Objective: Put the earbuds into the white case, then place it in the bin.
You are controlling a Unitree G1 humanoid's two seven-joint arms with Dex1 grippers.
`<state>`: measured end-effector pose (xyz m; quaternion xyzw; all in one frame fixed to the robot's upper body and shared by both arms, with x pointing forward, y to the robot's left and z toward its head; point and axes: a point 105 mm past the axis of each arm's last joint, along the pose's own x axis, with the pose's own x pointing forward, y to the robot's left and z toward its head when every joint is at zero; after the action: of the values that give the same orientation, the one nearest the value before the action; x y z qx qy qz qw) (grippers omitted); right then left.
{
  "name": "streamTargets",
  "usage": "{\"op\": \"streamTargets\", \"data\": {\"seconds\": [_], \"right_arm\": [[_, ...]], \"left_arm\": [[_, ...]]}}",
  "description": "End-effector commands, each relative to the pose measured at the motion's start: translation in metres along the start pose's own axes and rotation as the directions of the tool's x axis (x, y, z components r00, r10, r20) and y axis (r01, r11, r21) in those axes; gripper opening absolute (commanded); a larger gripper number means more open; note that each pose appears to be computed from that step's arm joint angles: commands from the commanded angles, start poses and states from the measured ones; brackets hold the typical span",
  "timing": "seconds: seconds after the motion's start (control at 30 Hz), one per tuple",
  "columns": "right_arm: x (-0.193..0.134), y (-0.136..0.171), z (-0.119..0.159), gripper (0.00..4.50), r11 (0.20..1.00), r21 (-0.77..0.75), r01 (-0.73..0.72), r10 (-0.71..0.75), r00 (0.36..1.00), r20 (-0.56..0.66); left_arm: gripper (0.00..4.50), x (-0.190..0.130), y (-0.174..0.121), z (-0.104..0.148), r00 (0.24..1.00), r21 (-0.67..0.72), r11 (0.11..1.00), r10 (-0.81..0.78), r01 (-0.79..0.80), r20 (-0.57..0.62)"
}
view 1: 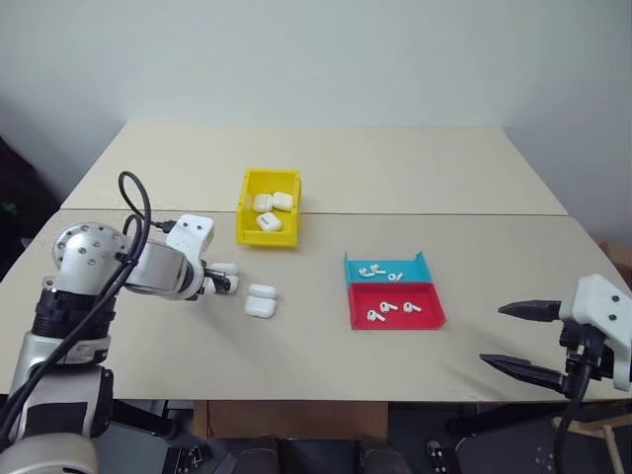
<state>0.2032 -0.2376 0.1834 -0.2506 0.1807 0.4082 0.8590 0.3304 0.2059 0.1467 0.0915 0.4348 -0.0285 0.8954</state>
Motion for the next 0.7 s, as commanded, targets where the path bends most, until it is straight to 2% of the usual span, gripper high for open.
{"op": "streamTargets", "data": {"seconds": [0.03, 0.17, 0.53, 0.7], "right_arm": [[-0.005, 0.000, 0.008, 4.48, 0.999, -0.027, 0.031, -0.031, 0.999, 0.018], [-0.006, -0.001, 0.007, 4.48, 0.999, -0.018, 0.048, -0.048, 0.999, 0.016], [-0.007, 0.003, 0.004, 4.48, 0.998, -0.002, 0.068, -0.068, 0.998, 0.015], [-0.007, 0.005, 0.003, 4.48, 0.998, 0.003, 0.070, -0.070, 0.997, 0.017]], "left_arm": [[4.50, -0.003, -0.004, 0.010, 1.000, 0.002, 1.000, -0.001, 0.001, 0.023], [4.50, 0.003, -0.013, 0.014, 1.000, 0.000, 1.000, 0.012, -0.012, 0.026], [4.50, 0.014, -0.008, 0.013, 0.998, -0.045, 0.997, 0.068, -0.068, -0.006], [4.50, 0.019, -0.014, 0.012, 0.999, -0.044, 0.998, 0.045, -0.046, -0.015]]}}
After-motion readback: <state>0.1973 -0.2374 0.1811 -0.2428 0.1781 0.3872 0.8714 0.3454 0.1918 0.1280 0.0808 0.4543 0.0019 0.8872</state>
